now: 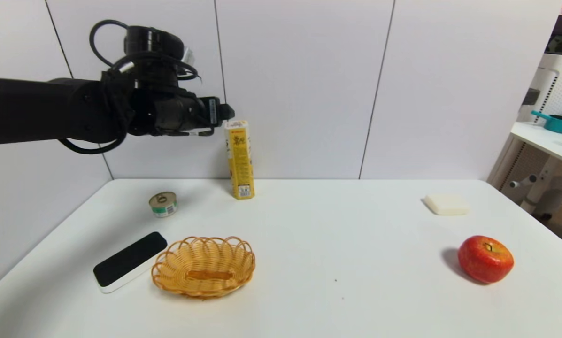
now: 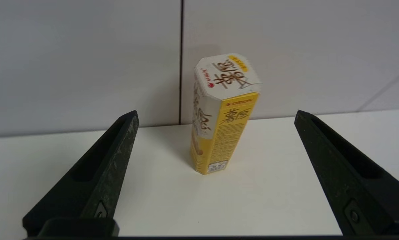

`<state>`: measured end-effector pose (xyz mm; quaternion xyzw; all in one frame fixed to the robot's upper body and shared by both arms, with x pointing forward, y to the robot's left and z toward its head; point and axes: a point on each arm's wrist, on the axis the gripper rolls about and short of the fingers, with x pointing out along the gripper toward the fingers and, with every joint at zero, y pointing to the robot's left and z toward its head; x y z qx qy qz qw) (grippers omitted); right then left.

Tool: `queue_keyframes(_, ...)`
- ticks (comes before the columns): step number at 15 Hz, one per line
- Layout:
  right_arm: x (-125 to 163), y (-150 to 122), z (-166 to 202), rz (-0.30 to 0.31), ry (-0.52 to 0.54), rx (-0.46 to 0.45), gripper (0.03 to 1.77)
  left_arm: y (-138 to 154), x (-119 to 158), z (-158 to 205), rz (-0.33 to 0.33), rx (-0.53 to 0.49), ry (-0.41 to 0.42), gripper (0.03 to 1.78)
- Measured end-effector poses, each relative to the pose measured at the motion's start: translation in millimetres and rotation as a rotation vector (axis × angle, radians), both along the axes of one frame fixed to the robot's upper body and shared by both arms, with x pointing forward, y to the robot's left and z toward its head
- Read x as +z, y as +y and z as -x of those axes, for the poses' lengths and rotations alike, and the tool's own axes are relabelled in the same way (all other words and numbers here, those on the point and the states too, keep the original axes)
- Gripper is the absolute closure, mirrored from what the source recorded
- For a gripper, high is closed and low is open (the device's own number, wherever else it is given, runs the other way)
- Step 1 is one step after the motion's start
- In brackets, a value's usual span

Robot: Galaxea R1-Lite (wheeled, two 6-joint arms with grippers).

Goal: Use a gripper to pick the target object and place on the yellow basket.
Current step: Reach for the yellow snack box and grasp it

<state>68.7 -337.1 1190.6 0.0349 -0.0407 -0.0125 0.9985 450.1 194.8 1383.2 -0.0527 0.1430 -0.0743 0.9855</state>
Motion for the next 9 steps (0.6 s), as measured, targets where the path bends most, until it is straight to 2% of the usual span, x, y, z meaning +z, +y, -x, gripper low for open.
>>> queue_keyframes(2, 0.0, 0.0, 0.0, 0.000, 0.000, 0.000, 0.10, -9.6, -13.1, -8.5, -0.001, 0.090, 0.003, 0.12)
queue_keyframes(5, 0.0, 0.0, 0.0, 0.000, 0.000, 0.000, 0.10, -24.4, -27.7, -18.6, 0.034, 0.082, -0.016, 0.12)
queue_keyframes(9, 0.0, 0.0, 0.0, 0.000, 0.000, -0.001, 0.10, -39.1, -47.3, -29.1, 0.050, 0.063, -0.024, 0.12)
